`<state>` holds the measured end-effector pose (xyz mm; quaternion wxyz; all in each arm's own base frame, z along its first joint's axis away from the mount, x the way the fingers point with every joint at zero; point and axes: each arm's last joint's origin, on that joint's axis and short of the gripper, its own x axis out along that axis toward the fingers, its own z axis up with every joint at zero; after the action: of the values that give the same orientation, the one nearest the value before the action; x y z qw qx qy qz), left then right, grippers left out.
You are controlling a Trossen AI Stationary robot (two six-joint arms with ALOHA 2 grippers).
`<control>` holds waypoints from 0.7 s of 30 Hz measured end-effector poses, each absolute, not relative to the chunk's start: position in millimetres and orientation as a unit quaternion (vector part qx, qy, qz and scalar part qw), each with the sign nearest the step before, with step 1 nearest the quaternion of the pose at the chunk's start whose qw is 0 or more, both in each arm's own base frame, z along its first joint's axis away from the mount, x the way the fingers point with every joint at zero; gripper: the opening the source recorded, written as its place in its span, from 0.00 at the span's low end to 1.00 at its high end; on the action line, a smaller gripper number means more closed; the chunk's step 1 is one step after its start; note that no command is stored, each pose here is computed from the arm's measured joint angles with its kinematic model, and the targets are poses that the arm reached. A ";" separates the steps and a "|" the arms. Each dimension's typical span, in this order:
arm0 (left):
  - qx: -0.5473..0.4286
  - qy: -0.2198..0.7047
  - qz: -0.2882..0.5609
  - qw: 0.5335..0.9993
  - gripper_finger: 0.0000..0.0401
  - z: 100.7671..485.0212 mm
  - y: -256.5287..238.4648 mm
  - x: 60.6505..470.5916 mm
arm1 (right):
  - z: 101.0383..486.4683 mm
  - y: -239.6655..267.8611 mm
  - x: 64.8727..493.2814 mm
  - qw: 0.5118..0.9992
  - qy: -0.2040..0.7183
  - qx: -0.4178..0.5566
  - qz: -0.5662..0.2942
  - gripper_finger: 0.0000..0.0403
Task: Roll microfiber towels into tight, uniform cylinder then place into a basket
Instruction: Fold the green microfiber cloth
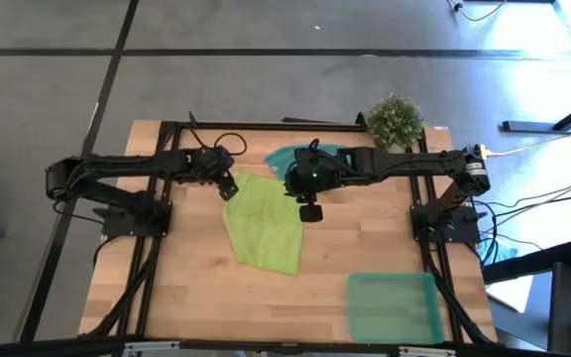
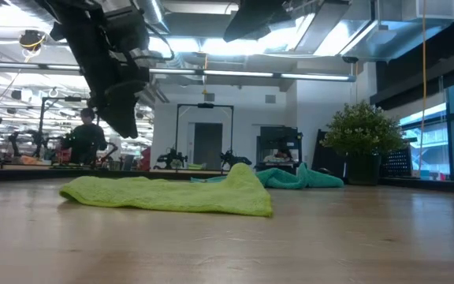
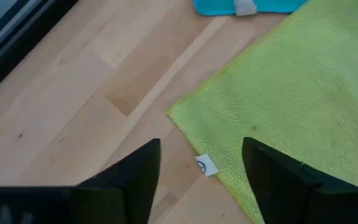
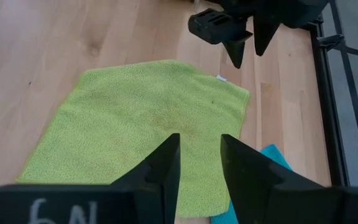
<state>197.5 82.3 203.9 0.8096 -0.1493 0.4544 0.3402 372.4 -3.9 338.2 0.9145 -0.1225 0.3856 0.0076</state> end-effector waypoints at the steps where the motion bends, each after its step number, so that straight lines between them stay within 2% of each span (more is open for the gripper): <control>1: -0.157 0.453 0.346 0.806 0.51 202.0 84.7 198.3 | 338.2 -3.9 372.4 0.915 0.385 -0.123 0.008 0.29; 6: -0.193 0.471 0.357 0.783 0.43 189.7 99.5 198.2 | 338.9 -3.9 373.1 0.917 0.381 -0.122 0.007 0.29; 11: -0.204 0.483 0.373 0.766 0.41 177.8 112.5 199.8 | 339.2 -3.9 373.4 0.918 0.379 -0.114 0.003 0.29; 18: -0.212 0.465 0.333 0.792 0.41 162.5 126.5 215.7 | 339.1 -3.9 373.4 0.918 0.379 -0.112 0.002 0.29; 21: -0.199 0.476 0.338 0.787 0.41 155.1 128.9 218.2 | 339.2 -3.9 373.4 0.919 0.379 -0.111 0.002 0.29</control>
<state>218.2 128.9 155.1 0.7869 -0.1994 0.4763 0.3379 373.4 -3.9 339.2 0.9187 -0.1107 0.3792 0.0018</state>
